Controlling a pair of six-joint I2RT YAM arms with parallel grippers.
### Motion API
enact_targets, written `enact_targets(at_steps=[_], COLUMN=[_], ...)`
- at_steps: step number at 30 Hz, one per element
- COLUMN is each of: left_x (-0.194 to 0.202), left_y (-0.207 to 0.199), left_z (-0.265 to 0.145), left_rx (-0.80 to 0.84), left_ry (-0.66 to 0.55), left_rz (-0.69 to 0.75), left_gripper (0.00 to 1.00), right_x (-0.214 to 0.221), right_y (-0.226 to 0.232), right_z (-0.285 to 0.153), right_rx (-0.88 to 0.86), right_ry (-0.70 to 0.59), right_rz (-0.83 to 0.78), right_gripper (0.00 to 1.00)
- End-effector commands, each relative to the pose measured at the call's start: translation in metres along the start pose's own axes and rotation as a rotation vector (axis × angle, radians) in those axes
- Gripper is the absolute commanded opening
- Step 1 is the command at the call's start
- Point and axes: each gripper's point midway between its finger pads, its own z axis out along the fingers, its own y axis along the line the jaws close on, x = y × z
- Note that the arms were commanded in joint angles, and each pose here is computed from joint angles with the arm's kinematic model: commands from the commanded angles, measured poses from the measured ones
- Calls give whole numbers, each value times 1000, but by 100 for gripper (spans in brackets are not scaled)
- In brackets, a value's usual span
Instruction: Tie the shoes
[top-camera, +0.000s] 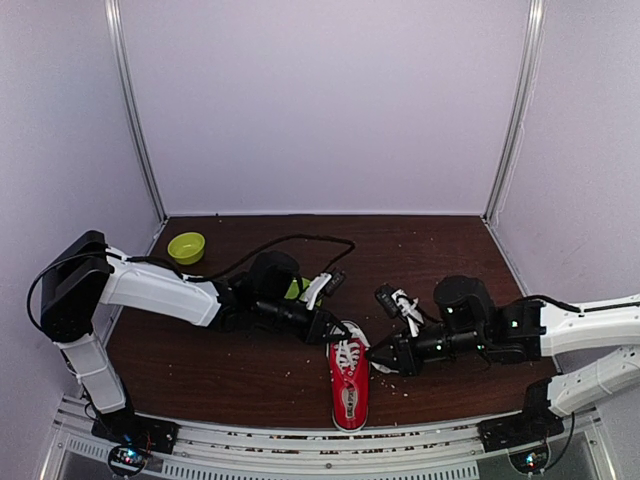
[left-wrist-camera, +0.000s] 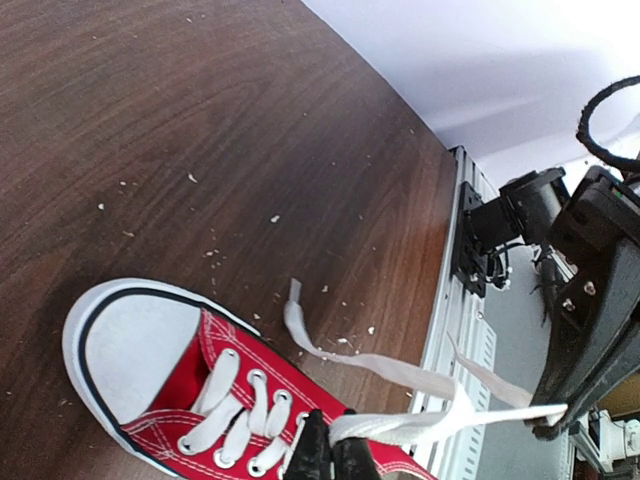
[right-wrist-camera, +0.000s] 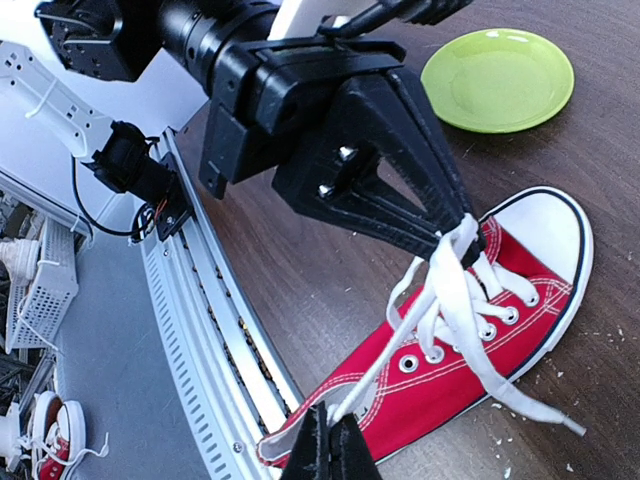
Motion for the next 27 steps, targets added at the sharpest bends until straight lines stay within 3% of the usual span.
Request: enact_targets(at_steps=[1, 12, 15, 18, 27], left_x=[-13, -14, -13, -10, -7], left_y=[-10, -24, -28, -28, -29], left_z=[-6, -11, -13, -15, -17], left_rx=[19, 82, 94, 93, 93], left_ry=[-33, -25, -18, -8, -2], left_rz=[45, 89, 107, 118, 133], left_gripper=[0, 0, 0, 0, 0], right_x=[-2, 1, 3, 5, -12], right_y=[11, 44, 55, 58, 36], right_z=[1, 67, 85, 90, 42], right_rx=[31, -16, -32, -24, 86], right_ry=[26, 119, 153, 168, 91], right_rz=[5, -51, -74, -98, -142], right_gripper=[0, 1, 17, 25, 56])
